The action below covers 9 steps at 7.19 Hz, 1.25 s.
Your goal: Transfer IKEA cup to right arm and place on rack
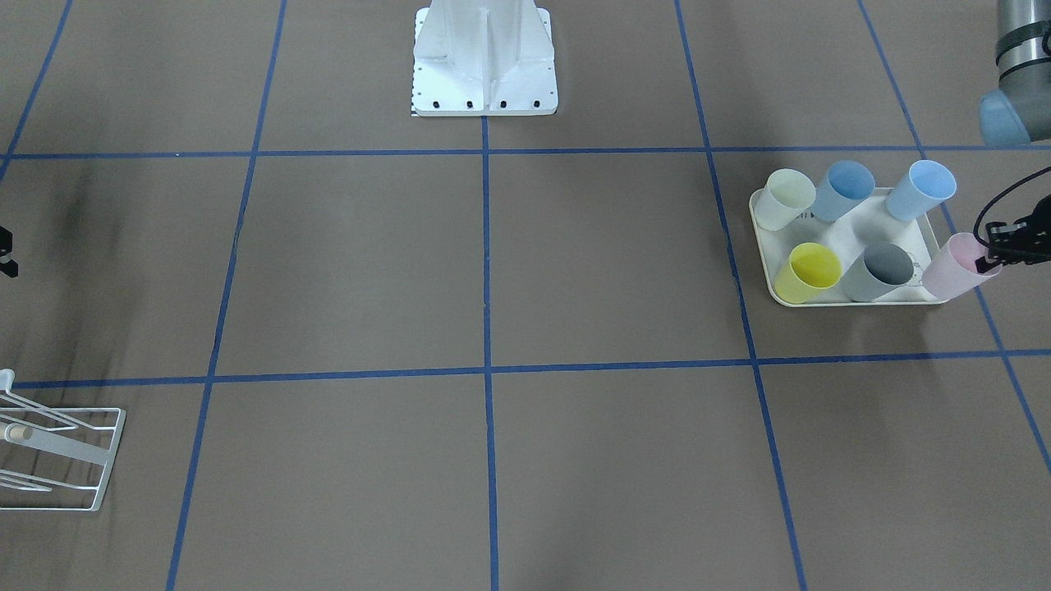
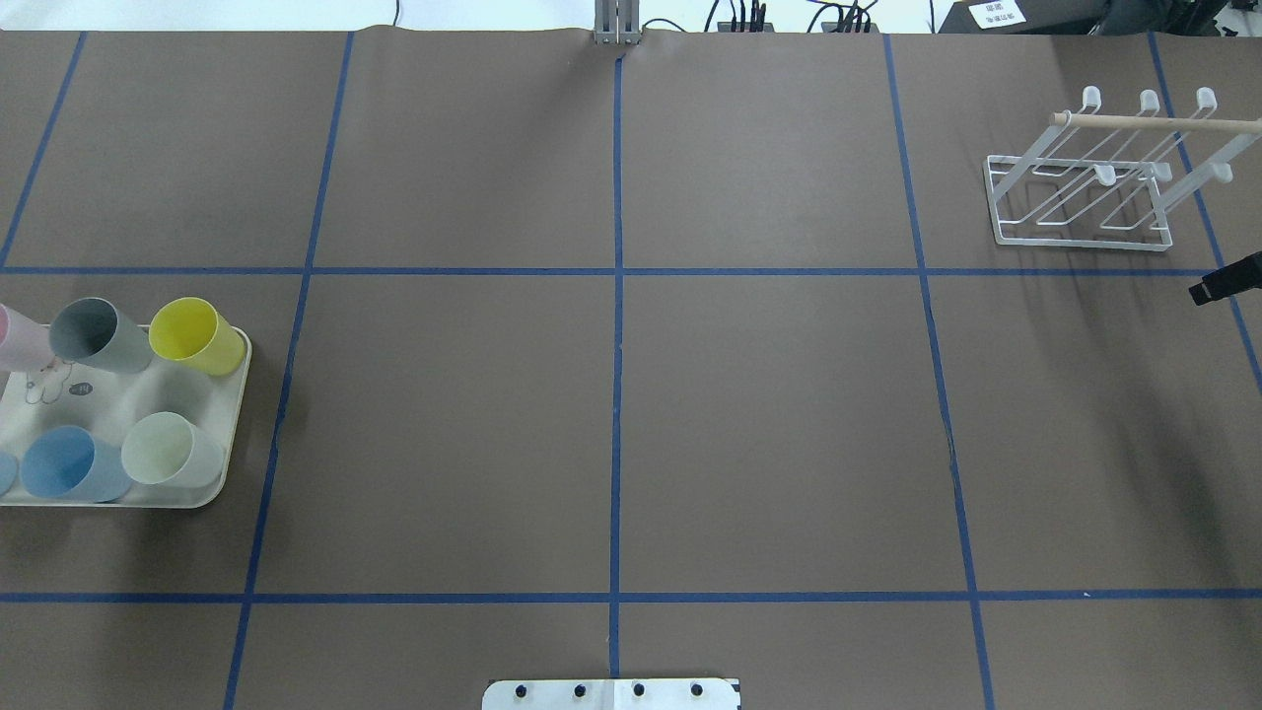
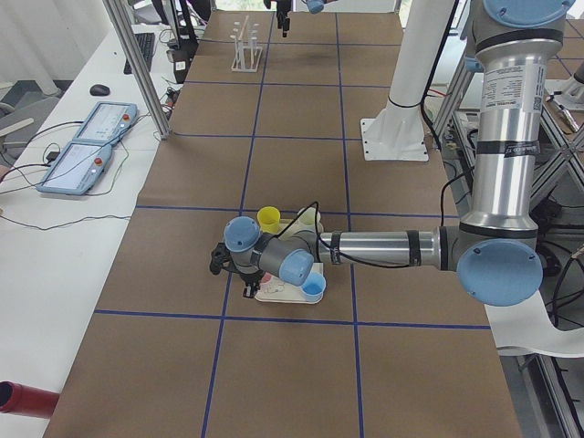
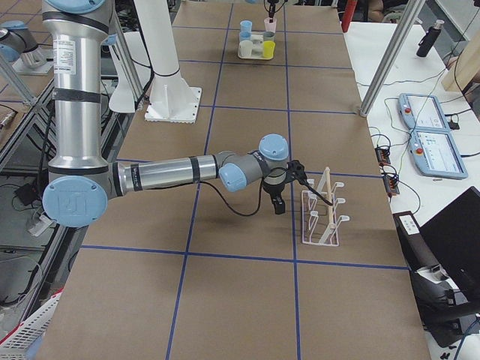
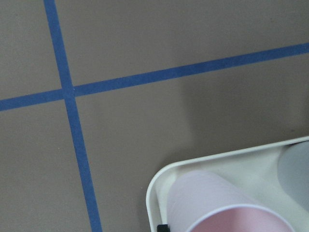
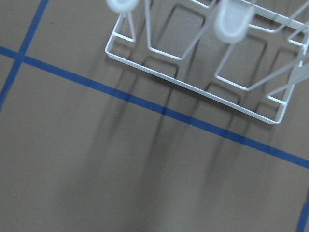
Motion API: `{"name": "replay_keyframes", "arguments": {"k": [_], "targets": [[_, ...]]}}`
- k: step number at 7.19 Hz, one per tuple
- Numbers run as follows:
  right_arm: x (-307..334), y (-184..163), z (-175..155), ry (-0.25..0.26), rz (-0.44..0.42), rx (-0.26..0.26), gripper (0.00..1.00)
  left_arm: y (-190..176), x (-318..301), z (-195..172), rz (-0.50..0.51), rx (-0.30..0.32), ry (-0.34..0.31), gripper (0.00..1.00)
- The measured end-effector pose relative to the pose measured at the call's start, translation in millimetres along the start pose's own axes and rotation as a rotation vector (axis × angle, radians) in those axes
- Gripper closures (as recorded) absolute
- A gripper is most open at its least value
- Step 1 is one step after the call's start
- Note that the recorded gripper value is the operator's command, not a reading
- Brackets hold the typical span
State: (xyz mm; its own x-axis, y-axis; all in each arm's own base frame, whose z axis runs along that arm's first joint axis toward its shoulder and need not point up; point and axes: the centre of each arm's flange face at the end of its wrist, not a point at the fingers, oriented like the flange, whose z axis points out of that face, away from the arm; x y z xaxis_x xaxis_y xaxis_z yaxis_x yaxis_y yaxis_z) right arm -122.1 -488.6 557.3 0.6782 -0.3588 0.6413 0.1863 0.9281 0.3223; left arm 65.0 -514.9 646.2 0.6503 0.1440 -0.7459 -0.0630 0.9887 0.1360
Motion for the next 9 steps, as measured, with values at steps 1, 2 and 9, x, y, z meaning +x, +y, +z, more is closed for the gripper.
{"name": "replay_keyframes", "arguments": {"k": [1,2,9], "targets": [[-25,-10,9,-0.019,-0.038,-0.009,0.01,-15,-2,-27,-0.046,0.021,0.001,1.00],[-55,-24,17,-0.041,-0.039,-0.014,0.01,-34,13,-56,-0.074,0.030,0.013,1.00],[-343,-121,-33,-0.572,0.360,0.204,0.01,-71,263,-155,-0.392,-0.062,0.470,1.00]]}}
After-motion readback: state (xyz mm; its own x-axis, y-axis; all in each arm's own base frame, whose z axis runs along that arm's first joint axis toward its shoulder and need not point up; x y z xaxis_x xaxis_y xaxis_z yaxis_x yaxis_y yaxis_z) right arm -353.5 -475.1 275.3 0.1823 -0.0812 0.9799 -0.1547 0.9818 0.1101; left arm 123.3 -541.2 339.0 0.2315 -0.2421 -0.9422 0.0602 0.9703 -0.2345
